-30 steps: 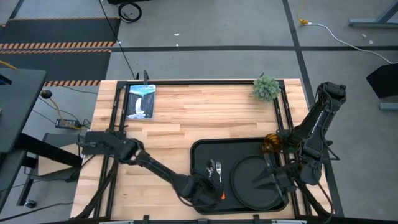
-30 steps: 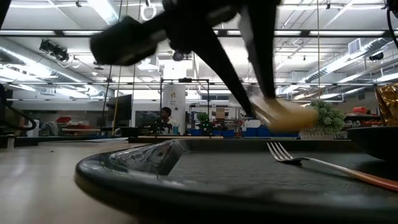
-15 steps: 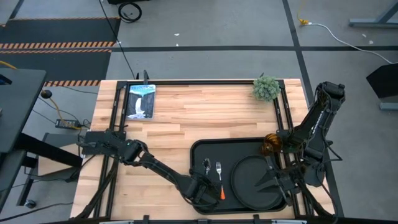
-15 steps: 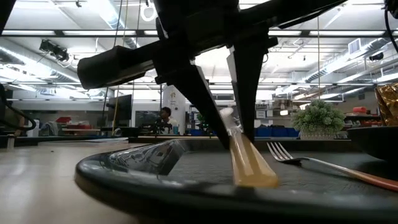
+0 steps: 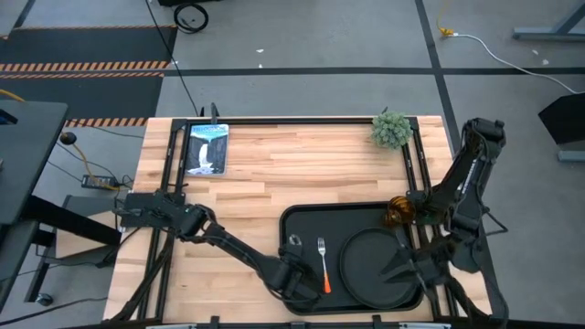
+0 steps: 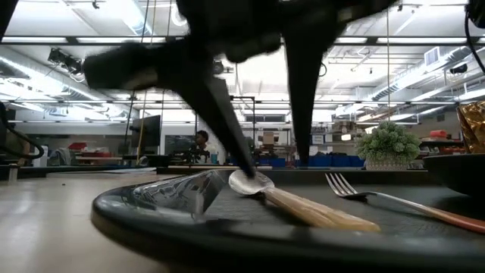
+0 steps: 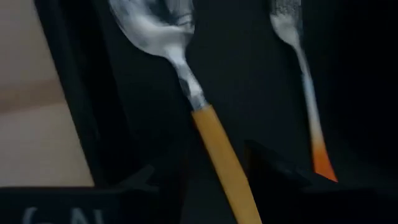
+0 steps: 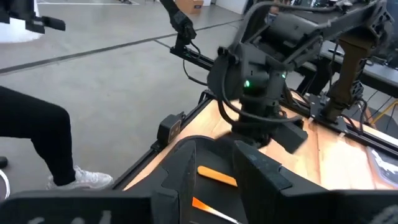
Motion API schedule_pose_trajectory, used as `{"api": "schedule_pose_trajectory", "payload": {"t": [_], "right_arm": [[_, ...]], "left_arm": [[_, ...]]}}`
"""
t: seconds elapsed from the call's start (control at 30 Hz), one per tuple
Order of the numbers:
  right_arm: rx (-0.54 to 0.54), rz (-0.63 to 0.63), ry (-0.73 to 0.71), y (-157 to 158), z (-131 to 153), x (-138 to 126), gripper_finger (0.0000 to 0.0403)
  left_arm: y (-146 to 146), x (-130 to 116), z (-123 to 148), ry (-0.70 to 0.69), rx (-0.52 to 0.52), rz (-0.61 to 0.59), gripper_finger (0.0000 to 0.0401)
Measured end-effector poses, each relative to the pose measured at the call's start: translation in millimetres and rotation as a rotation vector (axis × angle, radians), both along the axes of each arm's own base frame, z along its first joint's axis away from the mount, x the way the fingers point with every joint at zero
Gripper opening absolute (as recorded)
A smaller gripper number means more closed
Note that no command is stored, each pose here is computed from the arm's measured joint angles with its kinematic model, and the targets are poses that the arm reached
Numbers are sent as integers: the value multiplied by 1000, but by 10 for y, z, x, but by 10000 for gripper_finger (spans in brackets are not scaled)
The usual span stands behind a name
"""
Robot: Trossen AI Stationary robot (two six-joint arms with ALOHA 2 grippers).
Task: Pick and place plate/cup/fork/spoon on tray
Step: Return to Home Position
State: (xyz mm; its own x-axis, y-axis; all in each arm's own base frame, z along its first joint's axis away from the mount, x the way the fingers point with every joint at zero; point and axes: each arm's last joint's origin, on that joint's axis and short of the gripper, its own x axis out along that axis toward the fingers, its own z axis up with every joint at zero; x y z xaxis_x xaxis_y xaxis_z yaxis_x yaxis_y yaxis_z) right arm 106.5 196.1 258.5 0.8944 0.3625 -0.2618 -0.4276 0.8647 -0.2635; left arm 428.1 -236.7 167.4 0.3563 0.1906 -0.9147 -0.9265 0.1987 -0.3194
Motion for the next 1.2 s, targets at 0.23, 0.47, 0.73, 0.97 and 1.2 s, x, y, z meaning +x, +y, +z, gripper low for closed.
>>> {"api": "schedule_pose_trajectory", "payload": {"t": [0.23, 0.47, 0.73, 0.97, 1.2], "right_arm": [[55, -13, -4, -256, 169, 30, 114], [84, -99, 12, -524, -33, 47, 114], [228, -161, -21, -856, -207, -69, 114], [290, -150, -85, -1103, -268, -152, 114], [346, -167, -141, -1296, -445, -98, 94]], "left_arm": [[45, -54, 352, -53, 78, -130, 144], [117, -21, 496, -95, 267, -281, 135], [171, 127, 564, -170, 450, -413, 135], [165, 351, 735, -254, 770, -700, 134], [326, 495, 837, -144, 1078, -852, 134]]}}
